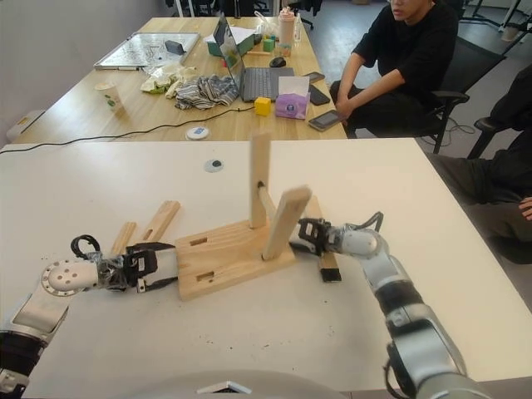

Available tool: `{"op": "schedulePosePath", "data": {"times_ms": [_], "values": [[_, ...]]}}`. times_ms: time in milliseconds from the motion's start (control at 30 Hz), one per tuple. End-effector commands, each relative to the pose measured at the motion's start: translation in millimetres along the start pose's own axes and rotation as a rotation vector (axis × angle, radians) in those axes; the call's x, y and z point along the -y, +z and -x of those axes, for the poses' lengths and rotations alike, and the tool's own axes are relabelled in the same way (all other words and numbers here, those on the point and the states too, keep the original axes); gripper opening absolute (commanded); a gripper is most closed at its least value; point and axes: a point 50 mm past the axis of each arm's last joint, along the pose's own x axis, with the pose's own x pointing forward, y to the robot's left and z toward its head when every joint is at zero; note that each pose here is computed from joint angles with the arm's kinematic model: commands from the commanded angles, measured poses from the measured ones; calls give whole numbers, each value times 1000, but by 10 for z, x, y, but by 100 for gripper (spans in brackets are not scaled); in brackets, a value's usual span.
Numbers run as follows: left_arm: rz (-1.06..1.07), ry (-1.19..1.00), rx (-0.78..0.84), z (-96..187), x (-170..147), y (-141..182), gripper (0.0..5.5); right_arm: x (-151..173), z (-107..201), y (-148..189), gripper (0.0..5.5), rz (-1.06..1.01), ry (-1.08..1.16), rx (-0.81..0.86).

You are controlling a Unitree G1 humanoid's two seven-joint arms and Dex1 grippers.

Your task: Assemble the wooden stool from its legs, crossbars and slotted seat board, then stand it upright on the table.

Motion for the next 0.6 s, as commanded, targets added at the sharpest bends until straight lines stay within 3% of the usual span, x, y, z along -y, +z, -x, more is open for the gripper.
{"op": "schedulePosePath", "data": {"times_ms": [33, 133, 267, 367, 467, 600], "values": [[230, -209, 314, -271, 361, 465, 380, 423, -212, 364, 288, -104, -281, 116], [366, -129, 458, -150, 145, 681, 380, 656, 9, 271, 288, -32, -365, 79], [381, 117, 503, 244, -404, 730, 380, 809, 521, -34, 288, -13, -382, -9], [300, 427, 339, 253, -837, 489, 380, 545, 872, -56, 288, -178, -99, 94], [282, 515, 215, 23, -892, 143, 380, 59, 1098, 101, 288, -339, 344, 156], [288, 516, 117, -279, -828, -122, 380, -287, 955, 115, 288, -239, 465, 76]]}}
